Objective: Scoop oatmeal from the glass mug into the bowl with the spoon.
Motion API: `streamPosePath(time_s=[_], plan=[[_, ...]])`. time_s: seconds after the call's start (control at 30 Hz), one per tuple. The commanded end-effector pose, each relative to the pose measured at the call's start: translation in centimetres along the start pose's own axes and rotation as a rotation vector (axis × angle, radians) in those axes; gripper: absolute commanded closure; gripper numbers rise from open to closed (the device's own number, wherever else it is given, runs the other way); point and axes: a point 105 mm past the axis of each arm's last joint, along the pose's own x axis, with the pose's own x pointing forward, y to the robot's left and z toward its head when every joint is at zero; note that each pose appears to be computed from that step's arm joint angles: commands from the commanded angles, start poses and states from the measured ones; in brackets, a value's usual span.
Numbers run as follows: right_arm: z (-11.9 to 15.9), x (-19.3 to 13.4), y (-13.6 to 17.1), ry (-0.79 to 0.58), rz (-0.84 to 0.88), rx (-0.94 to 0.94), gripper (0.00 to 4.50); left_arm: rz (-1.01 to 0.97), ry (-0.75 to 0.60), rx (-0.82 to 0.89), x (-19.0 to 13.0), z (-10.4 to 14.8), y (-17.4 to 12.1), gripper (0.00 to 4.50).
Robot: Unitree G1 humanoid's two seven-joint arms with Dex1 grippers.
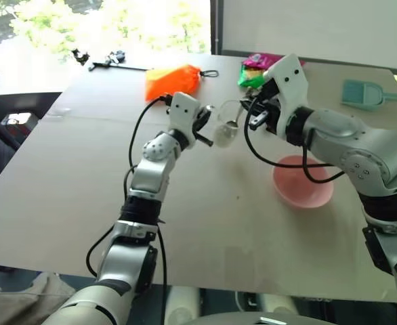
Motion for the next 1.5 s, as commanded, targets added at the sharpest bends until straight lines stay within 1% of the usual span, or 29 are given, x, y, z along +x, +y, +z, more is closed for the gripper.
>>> streamPosePath(time_s=[0.03, 0.17, 0.3, 0.43, 0.6, 0.93, 1.2, 1.5], plan=[[0.9, 0.0, -0.1, -0.031, 0.008, 0.048, 4.5, -0.019, -0.11, 0.047, 0.5, 3.0, -0.4, 4.49], [1.1, -0.1, -0.1, -0.043, 0.025, 0.176, 4.5, -0.022, -0.109, 0.045, 0.5, 2.9, -0.5, 4.49], [1.8, -0.3, -0.8, -0.061, 0.012, 0.244, 4.5, -0.023, -0.1, 0.046, 0.5, 2.5, -0.4, 4.49], [2.6, -0.9, -1.7, -0.079, -0.016, 0.26, 4.5, -0.019, -0.085, 0.047, 0.4, 1.9, -0.3, 4.49], [2.9, -1.3, -2.3, -0.076, -0.037, 0.251, 4.5, -0.014, -0.075, 0.044, 0.4, 1.6, -0.2, 4.49], [1.9, -1.4, -1.7, -0.05, -0.006, 0.334, 4.5, -0.027, -0.102, 0.021, 1.0, 2.7, -0.7, 4.49], [2.1, -1.7, -1.7, -0.062, 0.006, 0.41, 4.5, -0.033, -0.104, 0.02, 1.1, 2.8, -0.9, 4.49], [2.9, -2.3, -2.8, -0.102, -0.02, 0.493, 4.5, -0.043, -0.09, 0.018, 1.2, 2.3, -1.0, 4.49]])
